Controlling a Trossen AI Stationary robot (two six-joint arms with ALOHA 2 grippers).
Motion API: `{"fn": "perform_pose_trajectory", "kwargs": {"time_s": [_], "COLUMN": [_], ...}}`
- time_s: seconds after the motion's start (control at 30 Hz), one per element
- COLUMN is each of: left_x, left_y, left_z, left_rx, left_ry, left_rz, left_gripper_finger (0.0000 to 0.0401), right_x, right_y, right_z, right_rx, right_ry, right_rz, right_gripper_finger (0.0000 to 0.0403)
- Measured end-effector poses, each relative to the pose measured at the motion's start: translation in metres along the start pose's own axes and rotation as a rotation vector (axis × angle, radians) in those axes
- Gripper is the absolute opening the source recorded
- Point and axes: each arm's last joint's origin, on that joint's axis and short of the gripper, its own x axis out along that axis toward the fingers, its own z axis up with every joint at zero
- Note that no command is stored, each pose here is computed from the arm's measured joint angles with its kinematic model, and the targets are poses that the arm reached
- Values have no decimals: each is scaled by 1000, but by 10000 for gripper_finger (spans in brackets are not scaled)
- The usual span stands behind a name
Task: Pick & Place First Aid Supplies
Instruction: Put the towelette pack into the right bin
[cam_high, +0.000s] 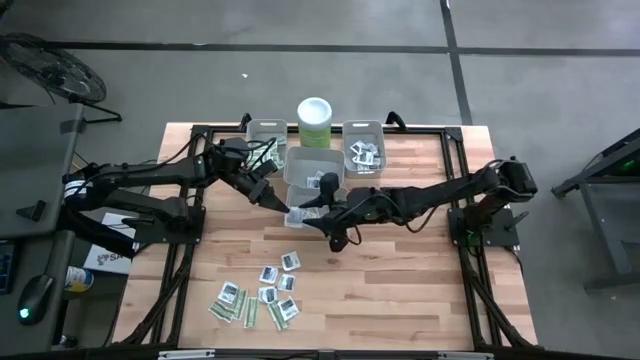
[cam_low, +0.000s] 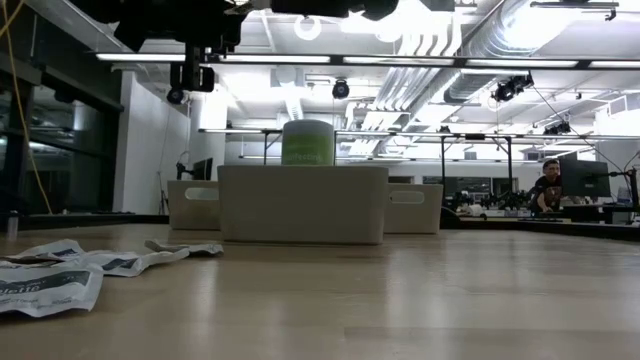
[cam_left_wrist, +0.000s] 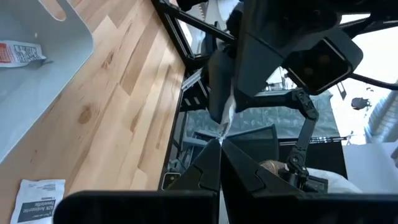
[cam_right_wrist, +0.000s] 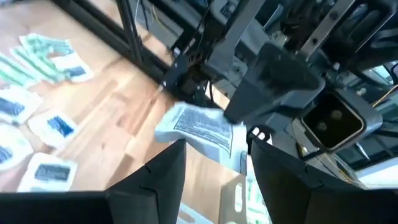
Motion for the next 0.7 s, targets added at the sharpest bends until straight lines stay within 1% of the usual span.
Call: {"fn": "perform_pose_trajectory", "kwargs": {"time_s": [0.27,0.47,0.57,0.7], "left_x": [0,0,0,0], "left_y": [0,0,0,0], "left_z": [0,0,0,0], "left_rx": [0,0,1,1], "left_ry": [5,5,1,1], "left_rz": [-2,-1,1,1], "left_gripper_finger": [0,0,0,0], "right_x": [0,-1,-2,-2], "right_y": [0,3,6,6], "right_z": [-1,2,4,4], "right_rx": [-101,-155,-174,-176], "right_ry": [29,19,12,10], "right_rz": [-21,-12,-4,-1], "right_gripper_finger": [176,173,162,134]}}
